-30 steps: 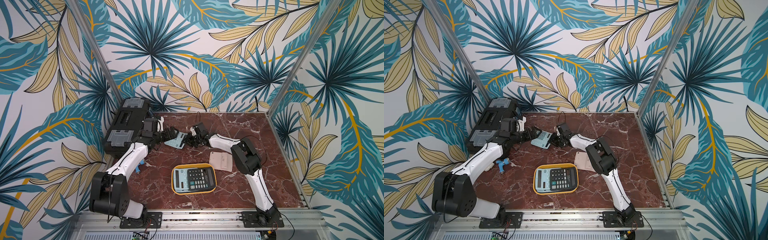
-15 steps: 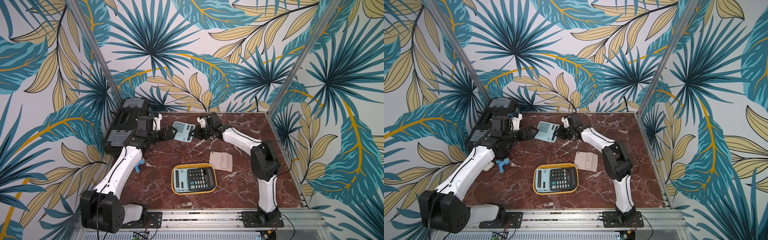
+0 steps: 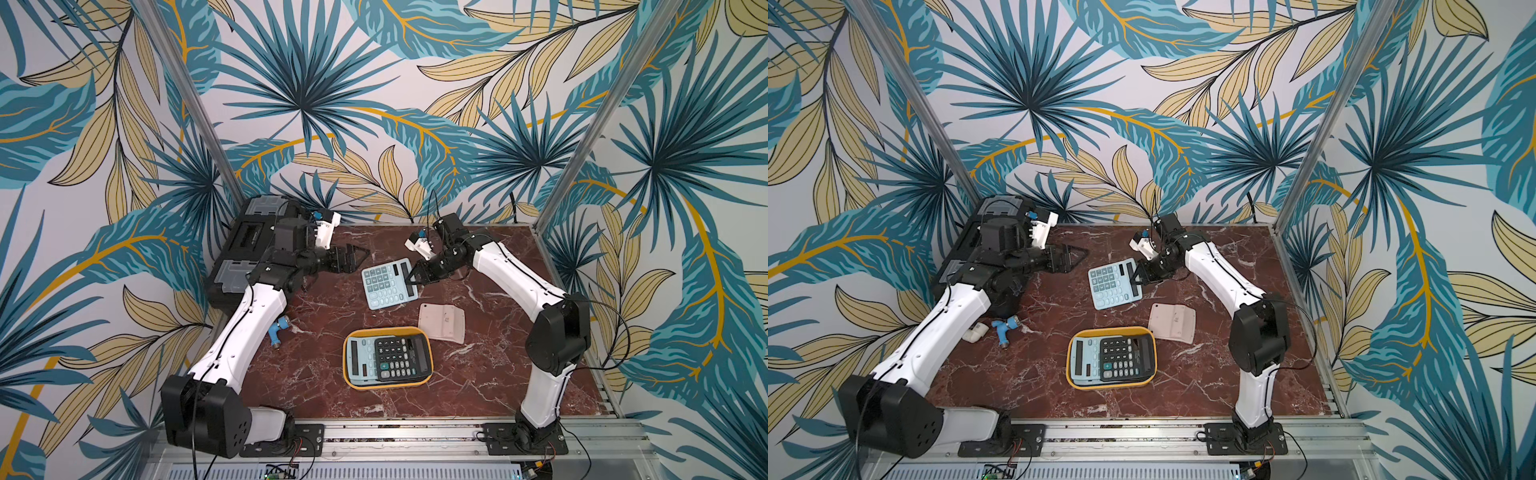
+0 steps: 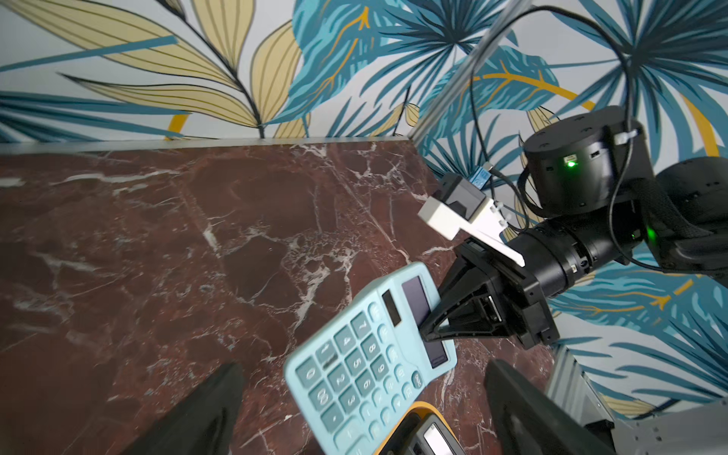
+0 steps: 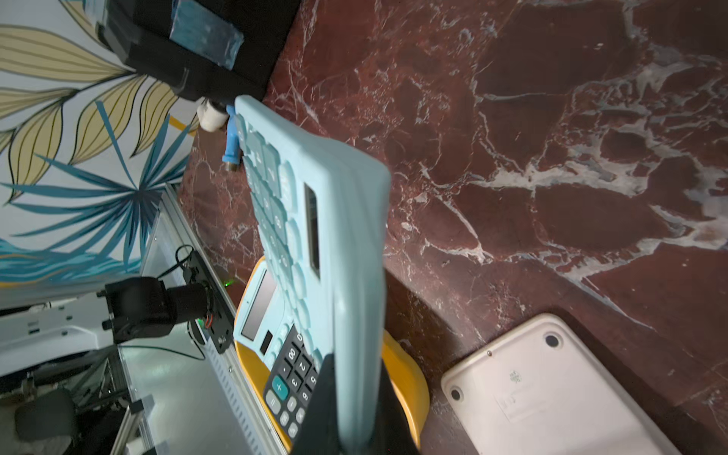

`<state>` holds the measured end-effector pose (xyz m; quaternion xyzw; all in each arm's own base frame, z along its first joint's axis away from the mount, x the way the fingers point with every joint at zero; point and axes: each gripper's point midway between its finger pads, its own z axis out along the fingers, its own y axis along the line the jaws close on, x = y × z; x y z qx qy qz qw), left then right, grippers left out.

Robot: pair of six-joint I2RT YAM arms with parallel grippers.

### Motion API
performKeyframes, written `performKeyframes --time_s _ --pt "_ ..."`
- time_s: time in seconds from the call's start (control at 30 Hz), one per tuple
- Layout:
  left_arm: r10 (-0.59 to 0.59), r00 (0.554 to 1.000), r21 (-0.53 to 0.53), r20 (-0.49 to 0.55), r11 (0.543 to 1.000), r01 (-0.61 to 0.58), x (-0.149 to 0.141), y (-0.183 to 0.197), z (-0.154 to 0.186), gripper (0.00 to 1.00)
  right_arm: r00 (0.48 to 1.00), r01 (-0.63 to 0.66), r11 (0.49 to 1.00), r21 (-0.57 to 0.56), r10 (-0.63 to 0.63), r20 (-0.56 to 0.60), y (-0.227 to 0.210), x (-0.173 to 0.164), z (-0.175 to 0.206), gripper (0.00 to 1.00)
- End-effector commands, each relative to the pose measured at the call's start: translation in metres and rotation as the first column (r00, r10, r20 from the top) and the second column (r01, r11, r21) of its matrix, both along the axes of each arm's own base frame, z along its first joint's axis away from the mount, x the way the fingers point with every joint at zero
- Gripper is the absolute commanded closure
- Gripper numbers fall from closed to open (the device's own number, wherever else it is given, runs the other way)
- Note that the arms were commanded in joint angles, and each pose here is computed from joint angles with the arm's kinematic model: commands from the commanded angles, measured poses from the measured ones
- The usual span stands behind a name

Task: Put the calculator in the storage box
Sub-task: Pick up the calculator at the center of the board.

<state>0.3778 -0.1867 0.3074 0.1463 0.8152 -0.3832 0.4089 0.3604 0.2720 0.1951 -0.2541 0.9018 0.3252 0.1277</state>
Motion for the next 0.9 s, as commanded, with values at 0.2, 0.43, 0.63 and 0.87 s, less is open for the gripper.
performKeyframes --time_s 0.2,0.43,0.63,0.87 --pt "-0.349 0.937 -0.009 -0.025 0.937 0.349 -0.006 -0.059 -0.022 0.0 0.984 -0.179 0.982 -0.056 0.18 0.014 -0.018 -0.043 0.026 1.0" --pt "-0.462 0.88 -0.121 -0.108 0.885 0.449 -0.01 -0.075 -0.044 0.08 0.975 -0.221 0.975 -0.006 0.221 0.023 -0.011 -0.053 0.035 1.0" --pt "-0.507 0.846 -0.188 -0.164 0.858 0.478 -0.008 -0.083 -0.06 0.26 0.97 -0.24 0.971 -0.004 0.24 0.032 -0.012 -0.057 0.036 1.0" --pt "-0.537 0.827 -0.208 -0.168 0.839 0.503 -0.018 -0.088 -0.061 0.53 0.97 -0.24 0.971 -0.014 0.24 0.046 -0.012 -0.053 0.037 1.0"
